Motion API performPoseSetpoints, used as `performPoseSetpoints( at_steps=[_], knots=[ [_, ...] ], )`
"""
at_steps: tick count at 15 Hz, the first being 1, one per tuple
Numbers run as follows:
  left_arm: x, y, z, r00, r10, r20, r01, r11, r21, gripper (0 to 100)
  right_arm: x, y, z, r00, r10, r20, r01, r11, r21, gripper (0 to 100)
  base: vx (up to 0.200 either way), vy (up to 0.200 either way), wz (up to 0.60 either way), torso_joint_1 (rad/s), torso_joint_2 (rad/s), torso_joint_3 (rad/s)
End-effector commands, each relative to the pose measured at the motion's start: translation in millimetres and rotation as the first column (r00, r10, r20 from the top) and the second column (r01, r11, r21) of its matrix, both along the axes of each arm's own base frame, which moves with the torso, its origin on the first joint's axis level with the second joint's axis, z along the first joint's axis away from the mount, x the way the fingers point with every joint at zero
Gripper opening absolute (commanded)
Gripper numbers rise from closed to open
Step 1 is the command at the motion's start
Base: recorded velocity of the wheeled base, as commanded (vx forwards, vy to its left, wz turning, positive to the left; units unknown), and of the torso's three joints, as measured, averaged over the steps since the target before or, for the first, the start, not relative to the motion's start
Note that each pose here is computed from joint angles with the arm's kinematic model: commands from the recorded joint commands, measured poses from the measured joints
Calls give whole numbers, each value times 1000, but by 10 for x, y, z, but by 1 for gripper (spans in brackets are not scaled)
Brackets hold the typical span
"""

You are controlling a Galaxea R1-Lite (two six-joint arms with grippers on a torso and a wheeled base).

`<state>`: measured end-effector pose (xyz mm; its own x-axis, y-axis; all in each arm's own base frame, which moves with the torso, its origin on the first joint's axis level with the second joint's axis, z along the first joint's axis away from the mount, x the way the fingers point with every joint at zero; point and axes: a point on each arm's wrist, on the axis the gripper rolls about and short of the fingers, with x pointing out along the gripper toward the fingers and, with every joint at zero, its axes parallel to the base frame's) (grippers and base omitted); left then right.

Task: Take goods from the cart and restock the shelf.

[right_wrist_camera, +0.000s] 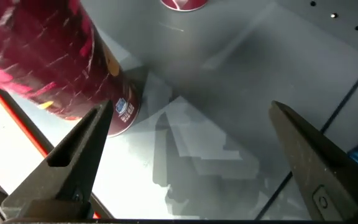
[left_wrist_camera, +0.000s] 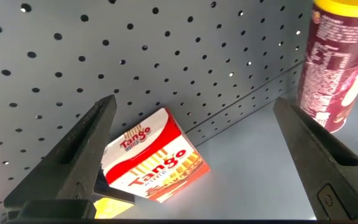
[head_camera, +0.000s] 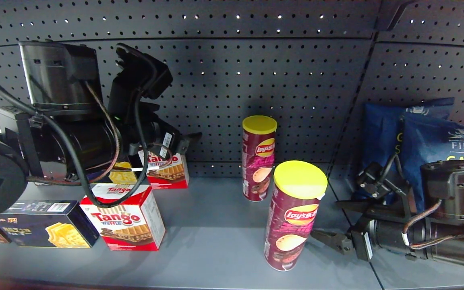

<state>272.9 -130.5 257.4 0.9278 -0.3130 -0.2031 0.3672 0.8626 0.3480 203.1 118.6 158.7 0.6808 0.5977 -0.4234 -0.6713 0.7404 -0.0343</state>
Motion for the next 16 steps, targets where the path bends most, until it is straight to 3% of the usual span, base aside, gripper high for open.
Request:
performPoseSetpoints(
  at_steps=[1,16],
  knots=[
    [13,-6,-9,1000,0,2,0,1000,-2,100,14,42,-41,1000,12,-14,-13,1000,-11,100,0,0,0,0,0,0],
    [37,-19,-22,1000,-1,10,2,1000,-6,100,92,273,-49,997,74,-17,-74,997,-14,100,0,0,0,0,0,0]
  ],
)
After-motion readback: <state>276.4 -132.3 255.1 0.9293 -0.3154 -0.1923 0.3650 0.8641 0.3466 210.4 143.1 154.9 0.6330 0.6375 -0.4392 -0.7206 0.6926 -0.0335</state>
